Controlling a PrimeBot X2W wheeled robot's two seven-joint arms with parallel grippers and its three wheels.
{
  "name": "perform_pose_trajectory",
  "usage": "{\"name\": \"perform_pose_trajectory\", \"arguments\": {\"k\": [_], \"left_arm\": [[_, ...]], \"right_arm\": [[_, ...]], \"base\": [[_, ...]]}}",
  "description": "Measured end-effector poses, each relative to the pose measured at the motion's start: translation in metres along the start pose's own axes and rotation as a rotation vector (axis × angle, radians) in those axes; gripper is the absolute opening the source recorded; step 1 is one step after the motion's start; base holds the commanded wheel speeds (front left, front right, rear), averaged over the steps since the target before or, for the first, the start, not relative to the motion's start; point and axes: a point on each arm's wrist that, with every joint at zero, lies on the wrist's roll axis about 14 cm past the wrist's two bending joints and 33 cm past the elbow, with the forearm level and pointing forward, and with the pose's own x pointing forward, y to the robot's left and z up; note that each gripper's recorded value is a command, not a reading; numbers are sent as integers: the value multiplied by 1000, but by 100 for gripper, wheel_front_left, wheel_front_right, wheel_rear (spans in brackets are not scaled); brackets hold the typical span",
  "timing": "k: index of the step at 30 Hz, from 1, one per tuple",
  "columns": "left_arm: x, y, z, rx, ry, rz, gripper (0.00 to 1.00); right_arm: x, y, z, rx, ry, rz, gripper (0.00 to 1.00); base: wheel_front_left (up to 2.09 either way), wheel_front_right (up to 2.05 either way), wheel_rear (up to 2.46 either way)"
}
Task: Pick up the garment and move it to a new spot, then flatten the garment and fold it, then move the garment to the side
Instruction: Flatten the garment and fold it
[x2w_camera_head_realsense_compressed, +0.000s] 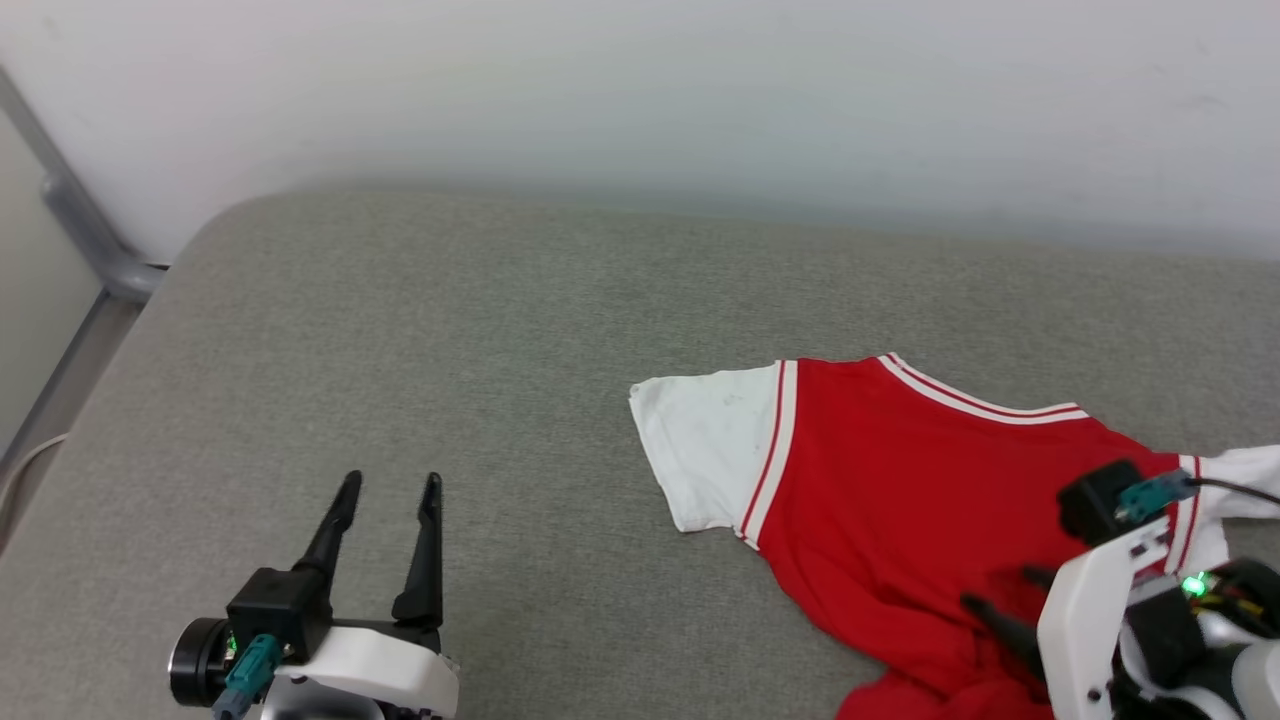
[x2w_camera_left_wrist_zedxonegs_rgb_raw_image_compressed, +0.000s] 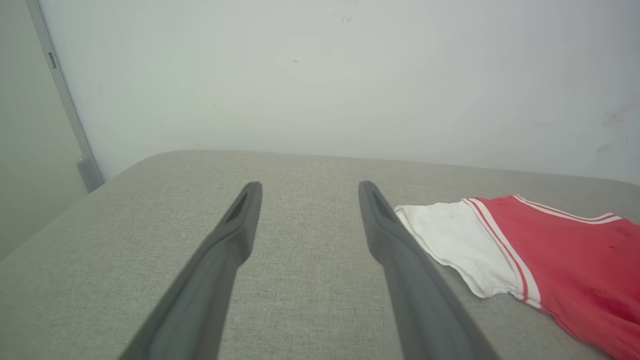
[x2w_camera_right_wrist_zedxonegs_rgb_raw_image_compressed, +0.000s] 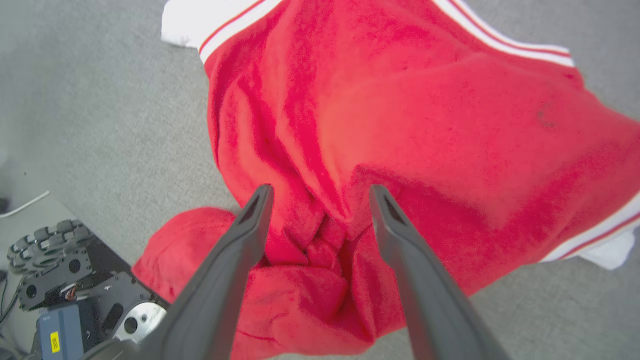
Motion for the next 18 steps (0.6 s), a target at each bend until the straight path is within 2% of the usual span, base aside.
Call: {"name": "perform_pose_trajectory", "arguments": {"k": [4,9,15,18], "left_arm": [[9,-15,2,-18,-10,-46,100],[22,-33,5,-24,-26,-100,100],[34,-50,3,-27,-25,-152,100],[40,-61,-3,-20,-10,-196,100]], "right_arm": [[-16,-26,37,28,-230,-96,100],[-36,-50,66,52,-496,-196,100],[-59,-75,76,98,-750,-325,100],[-64,-89,69,135,-797,-387,100]], "base": [[0,0,0],[0,0,0],[0,0,0],[0,0,0]]}}
